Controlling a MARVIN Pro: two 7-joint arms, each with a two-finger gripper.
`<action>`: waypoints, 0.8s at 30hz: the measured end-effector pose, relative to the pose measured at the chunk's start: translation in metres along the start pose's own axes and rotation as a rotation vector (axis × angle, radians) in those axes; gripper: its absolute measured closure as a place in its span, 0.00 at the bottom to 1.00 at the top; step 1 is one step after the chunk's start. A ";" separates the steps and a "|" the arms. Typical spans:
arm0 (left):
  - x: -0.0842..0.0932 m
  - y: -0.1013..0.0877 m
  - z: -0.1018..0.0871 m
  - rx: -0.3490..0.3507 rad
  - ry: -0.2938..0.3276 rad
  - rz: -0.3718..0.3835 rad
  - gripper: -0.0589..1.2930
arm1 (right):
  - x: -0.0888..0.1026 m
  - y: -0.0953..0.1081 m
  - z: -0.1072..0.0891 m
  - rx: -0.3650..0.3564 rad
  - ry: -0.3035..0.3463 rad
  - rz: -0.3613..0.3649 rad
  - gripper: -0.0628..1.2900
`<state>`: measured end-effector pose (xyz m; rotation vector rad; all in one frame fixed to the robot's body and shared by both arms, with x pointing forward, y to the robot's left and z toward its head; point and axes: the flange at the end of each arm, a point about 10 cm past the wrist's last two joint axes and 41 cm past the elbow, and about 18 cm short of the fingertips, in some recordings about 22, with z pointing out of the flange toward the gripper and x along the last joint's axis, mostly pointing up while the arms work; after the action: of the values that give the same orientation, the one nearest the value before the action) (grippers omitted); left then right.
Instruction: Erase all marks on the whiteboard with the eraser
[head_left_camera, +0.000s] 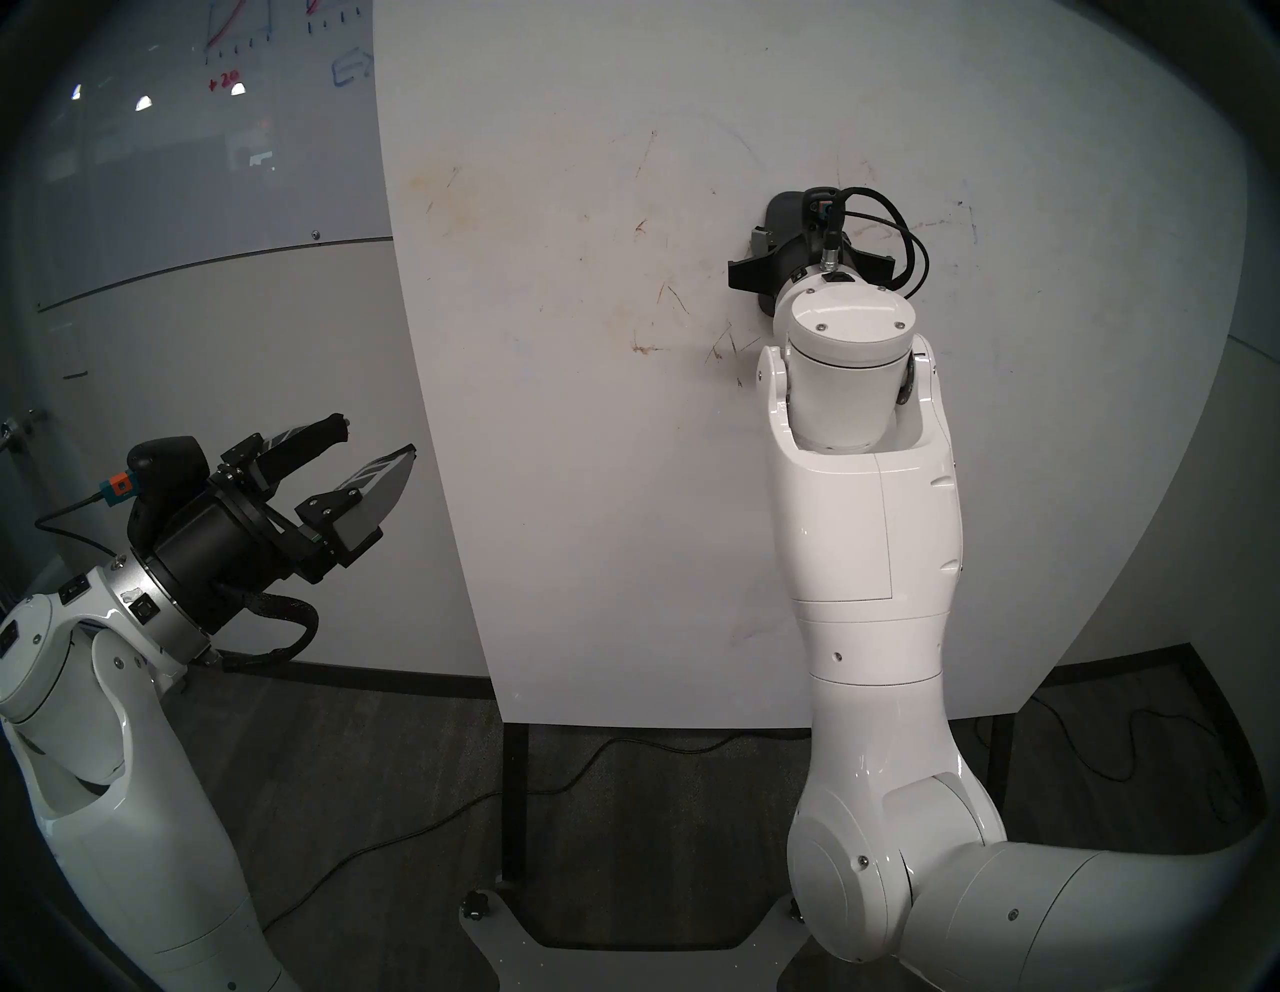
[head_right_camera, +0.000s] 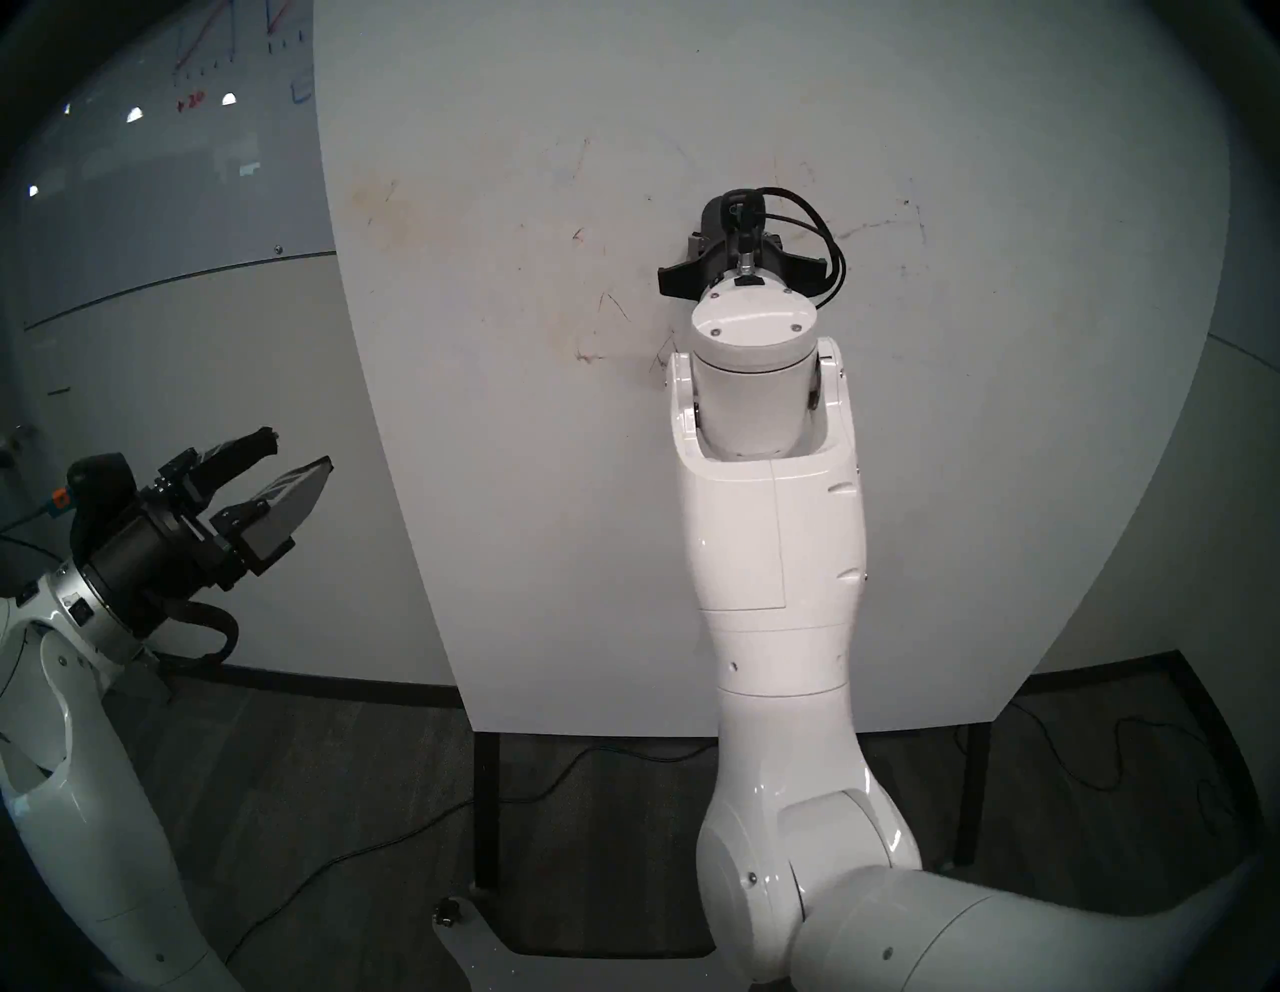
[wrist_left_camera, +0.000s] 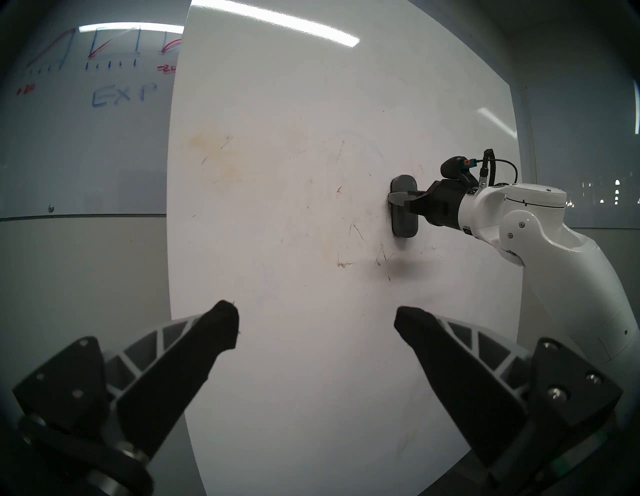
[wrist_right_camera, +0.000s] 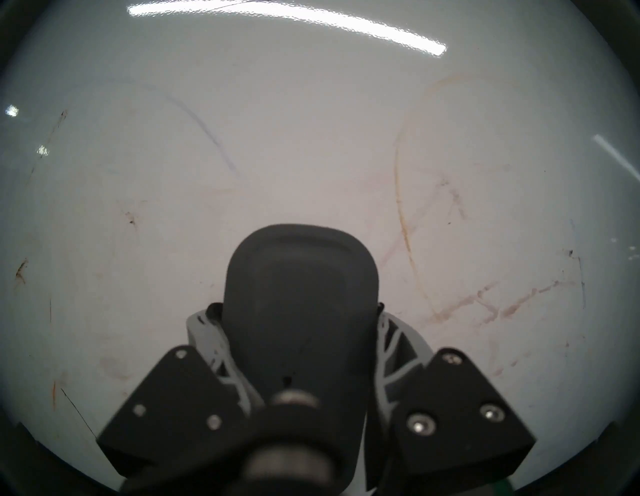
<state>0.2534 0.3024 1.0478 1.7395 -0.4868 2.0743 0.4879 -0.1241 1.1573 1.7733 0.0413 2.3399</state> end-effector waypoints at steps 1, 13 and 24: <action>0.000 0.000 0.000 0.000 0.000 0.000 0.03 | 0.000 0.000 0.000 0.000 0.000 -0.001 0.66; 0.000 0.000 0.000 0.000 0.000 0.000 0.03 | -0.003 0.000 0.001 -0.001 -0.004 -0.018 0.44; 0.000 0.000 0.000 0.000 0.000 0.000 0.03 | 0.002 0.006 -0.005 -0.004 -0.005 -0.010 0.03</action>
<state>0.2534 0.3024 1.0479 1.7391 -0.4866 2.0744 0.4824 -0.1288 1.1583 1.7730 0.0444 2.3274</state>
